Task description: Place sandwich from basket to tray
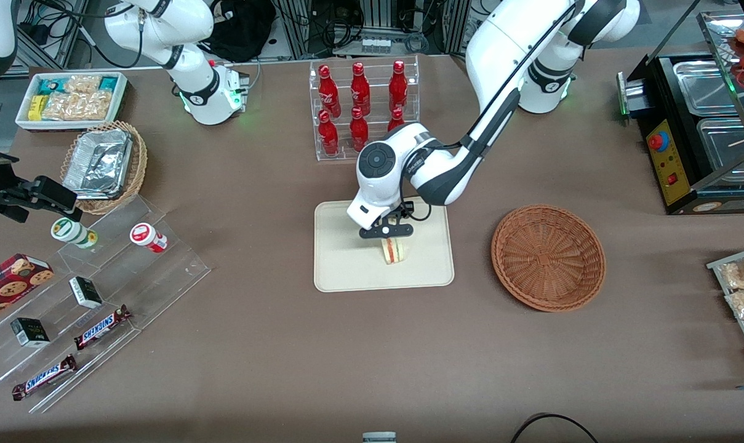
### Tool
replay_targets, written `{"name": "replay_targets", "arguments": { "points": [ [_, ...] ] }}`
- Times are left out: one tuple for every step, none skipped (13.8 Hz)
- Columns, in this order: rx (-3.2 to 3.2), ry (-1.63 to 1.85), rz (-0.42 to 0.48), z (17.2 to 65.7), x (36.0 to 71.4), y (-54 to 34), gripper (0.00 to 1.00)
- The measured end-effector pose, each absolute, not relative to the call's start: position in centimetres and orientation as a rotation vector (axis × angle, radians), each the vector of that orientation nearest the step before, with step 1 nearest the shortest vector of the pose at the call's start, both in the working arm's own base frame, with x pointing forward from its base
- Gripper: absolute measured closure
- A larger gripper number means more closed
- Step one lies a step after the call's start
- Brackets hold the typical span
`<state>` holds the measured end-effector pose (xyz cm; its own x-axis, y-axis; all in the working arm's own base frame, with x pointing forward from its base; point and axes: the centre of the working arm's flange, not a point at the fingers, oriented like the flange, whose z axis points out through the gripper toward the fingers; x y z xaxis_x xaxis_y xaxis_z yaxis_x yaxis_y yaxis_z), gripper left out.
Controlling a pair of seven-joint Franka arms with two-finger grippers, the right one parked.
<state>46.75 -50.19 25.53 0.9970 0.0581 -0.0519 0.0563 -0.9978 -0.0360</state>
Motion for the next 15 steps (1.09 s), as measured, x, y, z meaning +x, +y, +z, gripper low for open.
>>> {"name": "replay_targets", "arguments": {
  "points": [
    [-3.109, -0.098, 0.067, 26.7, 47.0, -50.1, 0.24],
    [-3.102, -0.115, 0.056, 28.4, 47.3, -49.8, 0.13],
    [-3.086, -0.14, 0.047, 30.7, 47.8, -49.0, 0.04],
    [-3.068, -0.173, 0.036, 33.5, 48.4, -47.8, 0.0],
    [-3.051, -0.215, 0.023, 36.4, 49.1, -46.1, 0.0],
    [-3.031, -0.268, 0.014, 39.1, 50.0, -43.9, 0.0],
    [-3.008, -0.33, 0.013, 41.4, 51.0, -41.4, 0.0],
    [-2.983, -0.399, 0.016, 43.2, 52.2, -38.6, 0.0],
    [-2.959, -0.469, 0.021, 44.6, 53.3, -35.7, 0.0],
    [-2.936, -0.538, 0.028, 45.7, 54.5, -32.8, 0.0],
    [-2.921, -0.592, 0.032, 46.6, 55.6, -30.0, 0.0],
    [-2.917, -0.615, 0.032, 47.5, 56.6, -27.4, 0.0],
    [-2.915, -0.612, 0.039, 48.3, 57.3, -24.8, 0.0],
    [-2.91, -0.589, 0.06, 49.2, 57.7, -22.3, 0.0],
    [-2.909, -0.555, 0.087, 50.3, 57.8, -19.9, 0.0]
  ]
}}
